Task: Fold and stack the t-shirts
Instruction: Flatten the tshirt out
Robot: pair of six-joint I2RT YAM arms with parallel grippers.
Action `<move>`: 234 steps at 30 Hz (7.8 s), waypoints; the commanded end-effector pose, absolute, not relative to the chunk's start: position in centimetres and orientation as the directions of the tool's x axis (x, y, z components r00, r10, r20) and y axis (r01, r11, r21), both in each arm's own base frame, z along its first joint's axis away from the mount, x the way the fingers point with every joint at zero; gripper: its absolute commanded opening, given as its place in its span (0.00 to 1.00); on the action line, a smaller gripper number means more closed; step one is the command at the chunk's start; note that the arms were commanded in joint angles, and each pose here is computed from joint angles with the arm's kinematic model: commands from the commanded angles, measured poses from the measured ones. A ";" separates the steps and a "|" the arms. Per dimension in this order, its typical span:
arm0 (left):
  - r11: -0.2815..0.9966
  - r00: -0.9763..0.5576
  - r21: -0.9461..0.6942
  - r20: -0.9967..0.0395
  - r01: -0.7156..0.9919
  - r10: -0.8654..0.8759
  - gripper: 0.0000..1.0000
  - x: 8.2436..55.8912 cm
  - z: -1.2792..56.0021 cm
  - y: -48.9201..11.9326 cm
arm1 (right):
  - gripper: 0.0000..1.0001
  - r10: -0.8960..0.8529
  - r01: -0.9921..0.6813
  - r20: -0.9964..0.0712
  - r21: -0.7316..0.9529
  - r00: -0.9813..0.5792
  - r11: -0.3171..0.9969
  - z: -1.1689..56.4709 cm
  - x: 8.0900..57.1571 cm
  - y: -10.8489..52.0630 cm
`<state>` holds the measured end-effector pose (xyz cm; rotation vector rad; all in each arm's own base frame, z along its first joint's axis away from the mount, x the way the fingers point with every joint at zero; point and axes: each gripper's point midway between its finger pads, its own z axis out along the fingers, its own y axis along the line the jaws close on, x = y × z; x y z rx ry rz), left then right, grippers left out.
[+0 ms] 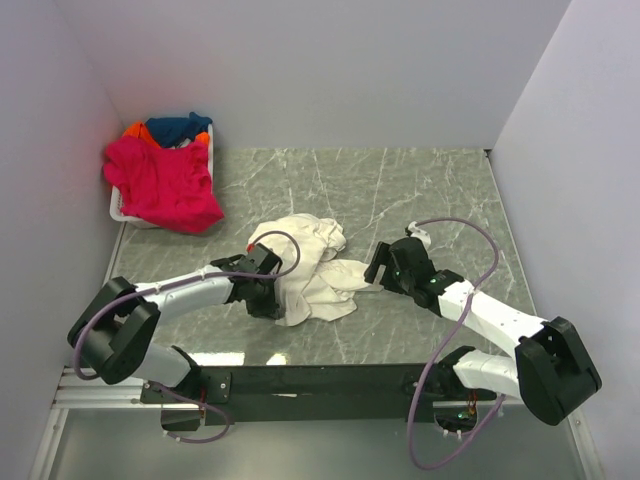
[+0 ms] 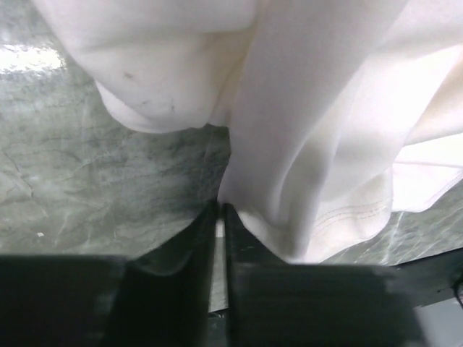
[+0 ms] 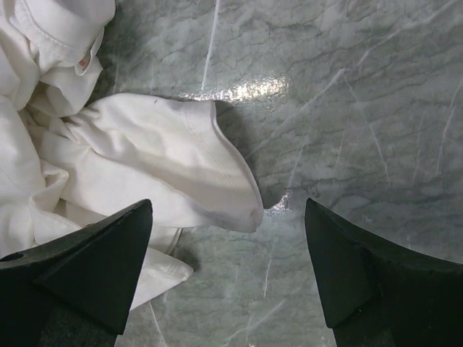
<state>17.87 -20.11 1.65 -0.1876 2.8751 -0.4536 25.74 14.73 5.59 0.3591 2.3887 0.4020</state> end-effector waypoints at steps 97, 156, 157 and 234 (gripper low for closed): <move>0.834 -0.621 -0.535 -0.611 -0.135 -0.492 0.00 30.2 19.4 -7.3 | 0.87 0.467 0.350 -0.473 0.317 -0.747 0.881 7.5 24.8 10.0; 0.843 -0.588 -0.521 -0.643 -0.134 -0.491 0.00 34.0 21.0 -5.4 | 0.75 0.474 0.481 -0.323 0.065 -0.819 0.874 2.2 19.8 5.6; 0.842 -0.588 -0.521 -0.642 -0.138 -0.493 0.00 33.9 20.9 -5.4 | 0.74 0.478 0.485 -0.325 0.065 -0.816 0.872 2.2 19.5 5.5; 0.740 0.180 -0.543 -0.744 0.397 -0.643 0.00 28.8 64.5 -4.7 | 0.00 0.415 0.048 -0.894 0.428 0.169 0.903 56.5 23.5 0.7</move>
